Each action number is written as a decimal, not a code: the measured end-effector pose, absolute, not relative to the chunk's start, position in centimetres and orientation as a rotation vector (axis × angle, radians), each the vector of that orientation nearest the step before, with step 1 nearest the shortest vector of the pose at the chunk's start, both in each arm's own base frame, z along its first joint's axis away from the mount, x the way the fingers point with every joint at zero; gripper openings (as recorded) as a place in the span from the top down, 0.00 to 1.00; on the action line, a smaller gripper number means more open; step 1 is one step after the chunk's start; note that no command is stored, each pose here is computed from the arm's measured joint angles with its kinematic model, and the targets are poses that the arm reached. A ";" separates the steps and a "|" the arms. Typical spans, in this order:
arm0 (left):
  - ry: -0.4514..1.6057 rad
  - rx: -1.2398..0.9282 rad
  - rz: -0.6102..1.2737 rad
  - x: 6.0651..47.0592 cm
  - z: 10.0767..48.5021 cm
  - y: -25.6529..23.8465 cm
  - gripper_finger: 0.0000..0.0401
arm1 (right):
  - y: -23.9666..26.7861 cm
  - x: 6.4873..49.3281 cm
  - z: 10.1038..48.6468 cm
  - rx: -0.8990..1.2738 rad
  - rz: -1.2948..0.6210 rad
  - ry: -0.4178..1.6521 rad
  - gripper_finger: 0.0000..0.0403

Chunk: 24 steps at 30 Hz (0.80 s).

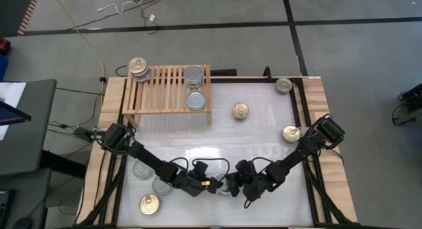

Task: Stack canned seafood by type on shelf
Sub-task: Stack the green tuna can on top of the bottom green tuna can on the shelf

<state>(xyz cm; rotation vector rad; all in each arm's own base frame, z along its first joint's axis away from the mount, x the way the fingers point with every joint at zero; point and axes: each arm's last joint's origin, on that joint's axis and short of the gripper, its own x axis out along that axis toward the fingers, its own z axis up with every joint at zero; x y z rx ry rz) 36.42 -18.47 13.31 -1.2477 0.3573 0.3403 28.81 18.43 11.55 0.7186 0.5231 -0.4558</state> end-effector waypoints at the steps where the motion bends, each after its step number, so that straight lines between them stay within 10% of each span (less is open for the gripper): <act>1: 0.356 -1.247 0.343 36.5 13.3 -18.4 0.37 | 18.4 28.8 11.5 0.711 -0.457 0.522 0.95; 24: 0.364 -1.218 0.374 37.5 13.3 -15.9 0.62 | 17.6 28.1 12.6 0.567 -0.527 0.500 0.95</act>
